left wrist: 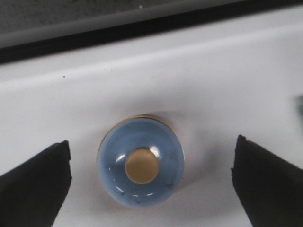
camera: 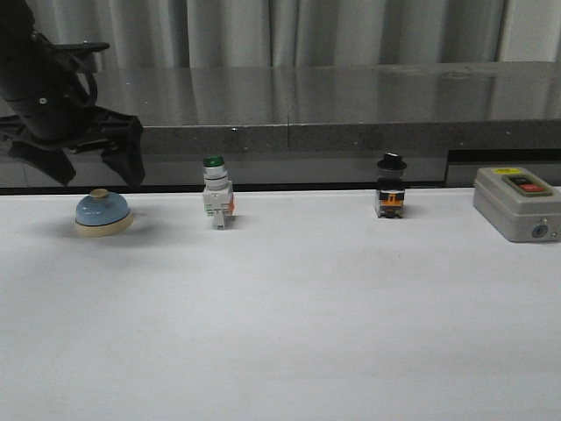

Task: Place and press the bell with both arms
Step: 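Lower the left gripper over the blue bell and close around it, then lift the blue bell with the left gripper and carry it toward table center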

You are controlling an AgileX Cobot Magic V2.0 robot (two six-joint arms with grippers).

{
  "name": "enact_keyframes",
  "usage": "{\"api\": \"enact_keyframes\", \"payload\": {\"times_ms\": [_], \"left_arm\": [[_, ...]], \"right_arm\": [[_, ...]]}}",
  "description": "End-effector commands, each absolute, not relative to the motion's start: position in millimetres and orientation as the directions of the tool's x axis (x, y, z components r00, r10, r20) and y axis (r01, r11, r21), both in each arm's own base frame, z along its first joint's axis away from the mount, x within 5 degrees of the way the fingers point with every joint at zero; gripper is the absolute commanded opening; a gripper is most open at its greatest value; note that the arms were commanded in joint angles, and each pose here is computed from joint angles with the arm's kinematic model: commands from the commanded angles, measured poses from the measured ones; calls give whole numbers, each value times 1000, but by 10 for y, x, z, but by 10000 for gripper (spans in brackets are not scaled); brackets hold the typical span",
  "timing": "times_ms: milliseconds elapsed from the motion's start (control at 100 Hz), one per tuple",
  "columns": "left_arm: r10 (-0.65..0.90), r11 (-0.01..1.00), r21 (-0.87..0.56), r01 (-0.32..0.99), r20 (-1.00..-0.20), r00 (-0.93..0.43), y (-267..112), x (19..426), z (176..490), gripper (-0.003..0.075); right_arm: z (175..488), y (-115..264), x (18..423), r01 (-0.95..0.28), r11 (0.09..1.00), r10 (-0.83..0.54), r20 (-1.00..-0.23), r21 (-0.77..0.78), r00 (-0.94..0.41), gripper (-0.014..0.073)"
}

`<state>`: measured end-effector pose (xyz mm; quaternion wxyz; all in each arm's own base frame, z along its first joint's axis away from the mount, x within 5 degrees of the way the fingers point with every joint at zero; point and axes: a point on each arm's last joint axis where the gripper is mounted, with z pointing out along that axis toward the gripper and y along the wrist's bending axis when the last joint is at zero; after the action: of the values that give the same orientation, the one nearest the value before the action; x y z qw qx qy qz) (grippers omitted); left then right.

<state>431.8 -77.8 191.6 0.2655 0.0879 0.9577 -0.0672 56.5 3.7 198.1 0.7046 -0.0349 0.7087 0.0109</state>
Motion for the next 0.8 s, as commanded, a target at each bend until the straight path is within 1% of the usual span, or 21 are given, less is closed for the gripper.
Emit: {"api": "enact_keyframes", "payload": {"times_ms": [0, 120, 270, 460, 710, 790], "left_arm": [[116, 975, -76, 208, -623, -773, -797, 4377, 2201, 651], [115, 976, -75, 205, -623, -774, -798, 4400, 2146, 651], [110, 977, -72, 203, -642, -758, -798, 4419, 2160, 651], [110, 977, -72, 202, -640, -760, -799, 4427, 2134, 651], [118, 977, -75, 199, -589, -799, -806, 4460, 1887, 651], [119, 977, -76, 199, -584, -803, -806, 4461, 1864, 651]], "right_arm": [[2114, 32, 540, -54, 998, -35, -993, -41, 112, -60], [2114, 32, 540, -54, 998, -35, -993, -41, 112, -60], [2114, 32, 540, -54, 998, -35, -993, -41, 112, -60], [2114, 32, 540, -54, 998, -35, -993, -41, 112, -60], [2114, 32, 540, -54, 998, -35, -993, -41, 112, -60], [2114, 32, 540, -54, 998, -35, -993, -41, 112, -60]]}}
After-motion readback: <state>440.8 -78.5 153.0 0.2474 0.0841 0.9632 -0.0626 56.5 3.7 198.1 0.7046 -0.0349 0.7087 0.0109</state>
